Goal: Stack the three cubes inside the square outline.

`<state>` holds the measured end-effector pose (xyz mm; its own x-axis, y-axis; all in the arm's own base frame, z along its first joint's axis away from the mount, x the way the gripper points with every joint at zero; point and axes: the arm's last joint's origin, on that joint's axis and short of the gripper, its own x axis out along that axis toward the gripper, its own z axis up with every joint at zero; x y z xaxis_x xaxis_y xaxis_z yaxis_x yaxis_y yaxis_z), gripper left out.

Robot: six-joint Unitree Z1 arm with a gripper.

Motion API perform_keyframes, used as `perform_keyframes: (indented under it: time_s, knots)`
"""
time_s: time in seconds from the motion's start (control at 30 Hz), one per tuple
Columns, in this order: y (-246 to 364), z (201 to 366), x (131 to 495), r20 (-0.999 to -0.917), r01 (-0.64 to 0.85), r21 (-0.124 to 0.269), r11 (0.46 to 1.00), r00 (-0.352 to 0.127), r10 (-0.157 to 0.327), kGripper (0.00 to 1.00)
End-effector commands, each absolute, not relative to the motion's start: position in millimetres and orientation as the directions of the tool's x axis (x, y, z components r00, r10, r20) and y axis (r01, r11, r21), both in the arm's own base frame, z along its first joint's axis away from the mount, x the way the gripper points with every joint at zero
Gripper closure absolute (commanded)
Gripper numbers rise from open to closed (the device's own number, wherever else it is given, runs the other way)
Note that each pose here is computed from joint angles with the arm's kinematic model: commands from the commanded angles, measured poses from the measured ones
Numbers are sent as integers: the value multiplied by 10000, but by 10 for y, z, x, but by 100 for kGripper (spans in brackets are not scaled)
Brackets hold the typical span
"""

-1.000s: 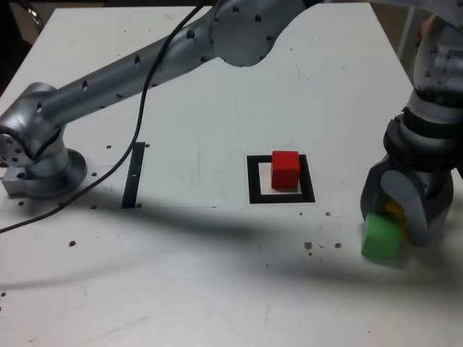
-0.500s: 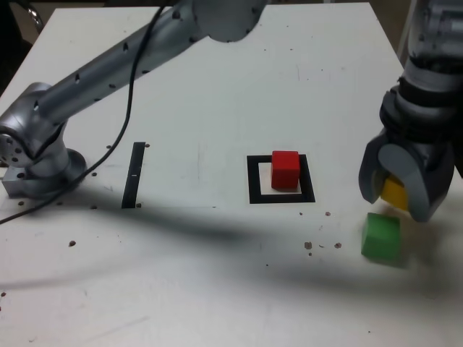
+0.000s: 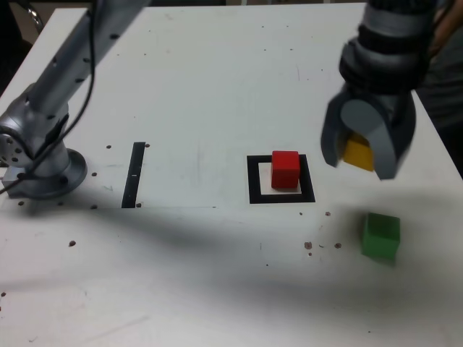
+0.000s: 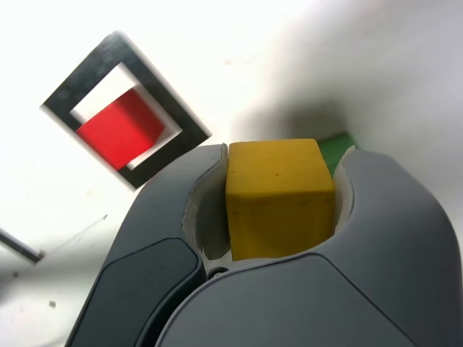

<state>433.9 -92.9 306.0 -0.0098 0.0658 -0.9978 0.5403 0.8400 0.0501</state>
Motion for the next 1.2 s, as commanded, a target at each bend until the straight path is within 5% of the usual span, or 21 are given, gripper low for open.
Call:
perform_keyframes:
  time_s: [0.0, 0.43, 0.9, 1.17]
  knots:
    - [-874, 3154, 4226, -9976, 5062, 524, 8608, -131, 684, 71]
    - [-512, 3179, 3848, -9977, 2752, 36, 9614, -635, 219, 71]
    - [-202, 2758, 3736, -9953, 1899, -848, 9781, -629, -741, 71]
    - [-158, 2655, 3720, -9937, 1837, -1044, 9774, -598, -949, 71]
